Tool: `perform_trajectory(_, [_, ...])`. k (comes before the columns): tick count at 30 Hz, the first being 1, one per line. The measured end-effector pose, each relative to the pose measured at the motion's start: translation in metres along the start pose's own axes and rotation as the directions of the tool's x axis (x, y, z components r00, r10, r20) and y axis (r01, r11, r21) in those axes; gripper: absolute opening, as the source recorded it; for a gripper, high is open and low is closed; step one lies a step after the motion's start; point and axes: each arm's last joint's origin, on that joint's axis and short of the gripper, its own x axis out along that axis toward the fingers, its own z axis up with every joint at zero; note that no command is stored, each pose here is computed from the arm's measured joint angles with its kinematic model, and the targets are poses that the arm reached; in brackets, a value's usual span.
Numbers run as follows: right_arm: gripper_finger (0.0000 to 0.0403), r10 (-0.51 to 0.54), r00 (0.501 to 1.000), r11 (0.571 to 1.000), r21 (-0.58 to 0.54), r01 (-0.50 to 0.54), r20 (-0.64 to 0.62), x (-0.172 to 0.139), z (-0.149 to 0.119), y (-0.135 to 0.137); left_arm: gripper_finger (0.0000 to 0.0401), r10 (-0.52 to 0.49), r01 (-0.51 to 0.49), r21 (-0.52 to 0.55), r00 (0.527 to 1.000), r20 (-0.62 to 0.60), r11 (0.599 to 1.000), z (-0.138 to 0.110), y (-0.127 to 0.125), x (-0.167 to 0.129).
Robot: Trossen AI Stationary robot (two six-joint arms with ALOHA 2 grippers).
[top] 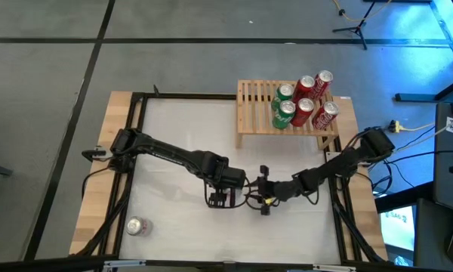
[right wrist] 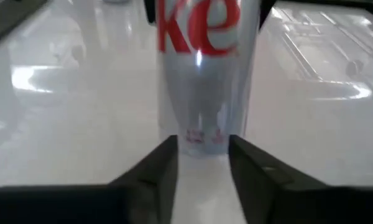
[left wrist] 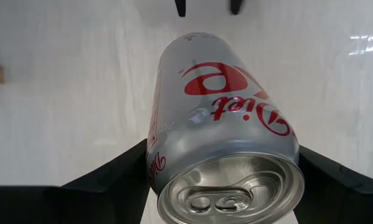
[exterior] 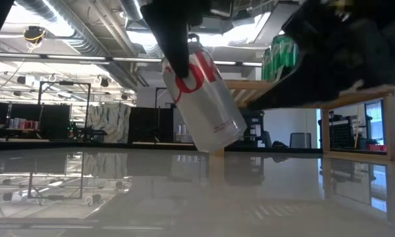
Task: Place canned beverage on shelf
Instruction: Put the top silver soda can on the shelf
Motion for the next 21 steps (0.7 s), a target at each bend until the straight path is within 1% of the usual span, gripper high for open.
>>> perform_trajectory(2, [0.0113, -0.009, 1.000, 1.000, -0.008, 0.008, -0.017, 0.003, -0.005, 0.000, 0.0285, 0.002, -0.002, 0.002, 1.000, 0.006, 1.000, 0.000, 0.000, 0.000])
perform_trajectory(5, [0.0073, -0.017, 1.000, 0.999, -0.027, 0.017, -0.015, 0.007, -0.009, 0.001, 0.0285, -0.003, 0.003, 0.010, 0.999, 0.032, 1.000, 0.003, -0.001, 0.000])
perform_trajectory(9, [0.0041, -0.009, 1.000, 1.000, -0.025, 0.009, 0.001, 0.011, -0.012, 0.003, 0.0285, -0.011, 0.010, 0.029, 0.999, 0.053, 1.000, 0.005, -0.003, 0.000])
perform_trajectory(13, [0.0027, -0.018, 0.999, 0.998, -0.054, 0.017, -0.026, 0.014, -0.019, 0.003, 0.0285, -0.015, 0.012, 0.029, 0.995, 0.098, 1.000, 0.009, -0.003, 0.000])
perform_trajectory(21, [0.0026, -0.033, 0.999, 0.998, -0.058, 0.031, -0.029, 0.016, -0.021, 0.003, 0.0285, -0.011, 0.007, 0.033, 0.989, 0.149, 0.999, 0.014, -0.004, 0.000])
